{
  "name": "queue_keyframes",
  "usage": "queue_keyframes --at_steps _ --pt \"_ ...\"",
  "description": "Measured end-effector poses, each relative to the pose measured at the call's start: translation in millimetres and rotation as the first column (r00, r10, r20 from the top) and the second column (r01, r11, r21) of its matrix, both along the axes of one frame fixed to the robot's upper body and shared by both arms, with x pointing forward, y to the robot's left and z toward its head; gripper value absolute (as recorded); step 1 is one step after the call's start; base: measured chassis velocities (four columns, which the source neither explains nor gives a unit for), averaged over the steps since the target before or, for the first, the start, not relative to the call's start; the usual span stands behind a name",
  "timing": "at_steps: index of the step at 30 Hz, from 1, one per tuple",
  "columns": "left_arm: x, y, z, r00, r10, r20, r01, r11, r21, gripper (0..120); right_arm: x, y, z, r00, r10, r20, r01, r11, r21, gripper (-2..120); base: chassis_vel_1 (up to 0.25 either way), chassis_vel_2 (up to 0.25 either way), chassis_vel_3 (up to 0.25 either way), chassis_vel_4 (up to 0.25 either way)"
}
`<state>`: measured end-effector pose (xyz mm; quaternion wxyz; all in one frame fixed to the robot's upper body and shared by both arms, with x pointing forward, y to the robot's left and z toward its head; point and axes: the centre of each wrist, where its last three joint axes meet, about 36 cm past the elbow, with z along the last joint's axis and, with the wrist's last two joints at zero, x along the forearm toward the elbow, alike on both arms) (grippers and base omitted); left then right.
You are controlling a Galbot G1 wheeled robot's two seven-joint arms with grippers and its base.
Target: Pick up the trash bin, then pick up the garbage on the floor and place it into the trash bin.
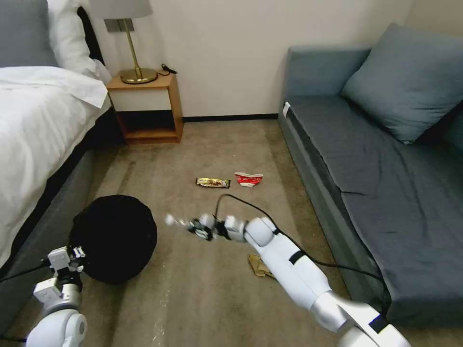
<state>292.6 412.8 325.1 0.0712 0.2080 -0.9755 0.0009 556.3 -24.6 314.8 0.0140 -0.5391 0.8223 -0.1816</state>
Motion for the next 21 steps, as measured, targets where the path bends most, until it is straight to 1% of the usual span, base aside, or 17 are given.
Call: queue_keyframes --at_steps 1,2,3,4,6,7,8,10,11,12,15,16,19,21 --pt "0.6 -3.2 1.4 1.000 -0.006 0.000 0.006 1.000 -0.004 2 -8 22 6 0.998 -0.055 0.024 0.054 0.997 0.061 25 0.000 0.000 0.000 0.000" --pt "1.5 -5.9 2.3 1.000 -0.010 -0.001 0.010 1.000 -0.006 2 -14 37 12 0.996 -0.086 0.030 0.082 0.991 0.107 25 0.000 0.000 0.000 0.000" --pt "3.7 -9.3 3.7 1.000 -0.013 -0.001 0.013 1.000 -0.008 2 -22 56 18 0.995 -0.097 0.028 0.092 0.984 0.151 25 0.000 0.000 0.000 0.000" --pt "3.7 -9.3 3.7 1.000 -0.013 -0.001 0.013 1.000 -0.008 2 -22 56 18 0.995 -0.097 0.028 0.092 0.984 0.151 25 0.000 0.000 0.000 0.000" --pt "7.9 -14.2 6.8 1.000 -0.018 0.007 0.018 1.000 -0.011 2 -35 82 27 0.995 -0.101 0.022 0.094 0.972 0.215 25 0.000 0.000 0.000 0.000" --pt "10.7 -18.0 10.2 1.000 -0.021 0.017 0.021 1.000 -0.013 2 -45 93 28 0.993 -0.118 0.005 0.112 0.958 0.264 25 0.000 0.000 0.000 0.000" --pt "10.7 -18.0 10.2 1.000 -0.021 0.017 0.021 1.000 -0.013 2 -45 93 28 0.993 -0.118 0.005 0.112 0.958 0.264 25 0.000 0.000 0.000 0.000" --pt "12.1 -23.7 13.9 0.999 -0.022 0.029 0.022 1.000 -0.021 2 -65 103 23 0.990 -0.134 -0.033 0.138 0.944 0.300 25 0.000 0.000 0.000 0.000" --pt "12.1 -23.7 13.9 0.999 -0.022 0.029 0.022 1.000 -0.021 2 -65 103 23 0.990 -0.134 -0.033 0.138 0.944 0.300 25 0.000 0.000 0.000 0.000" --pt "12.5 -26.0 15.8 0.999 -0.021 0.034 0.022 0.999 -0.024 2 -74 107 20 0.990 -0.132 -0.049 0.141 0.942 0.305 25 0.000 0.000 0.000 0.000" --pt "11.9 -31.5 20.4 0.999 -0.020 0.044 0.022 0.999 -0.031 2 -91 111 4 0.991 -0.115 -0.063 0.129 0.949 0.287 25 0.000 0.000 0.000 0.000" --pt "11.9 -31.5 20.4 0.999 -0.020 0.044 0.022 0.999 -0.031 2 -91 111 4 0.991 -0.115 -0.063 0.129 0.949 0.287 25 0.000 0.000 0.000 0.000" --pt "10.7 -36.2 21.9 0.999 -0.020 0.046 0.021 0.999 -0.037 2 -106 113 -9 0.993 -0.095 -0.070 0.111 0.958 0.266 25 0.000 0.000 0.000 0.000" --pt "10.3 -37.5 21.3 0.999 -0.020 0.045 0.021 0.999 -0.037 2 -109 113 -13 0.994 -0.089 -0.068 0.104 0.961 0.257 25 0.000 0.000 0.000 0.000"
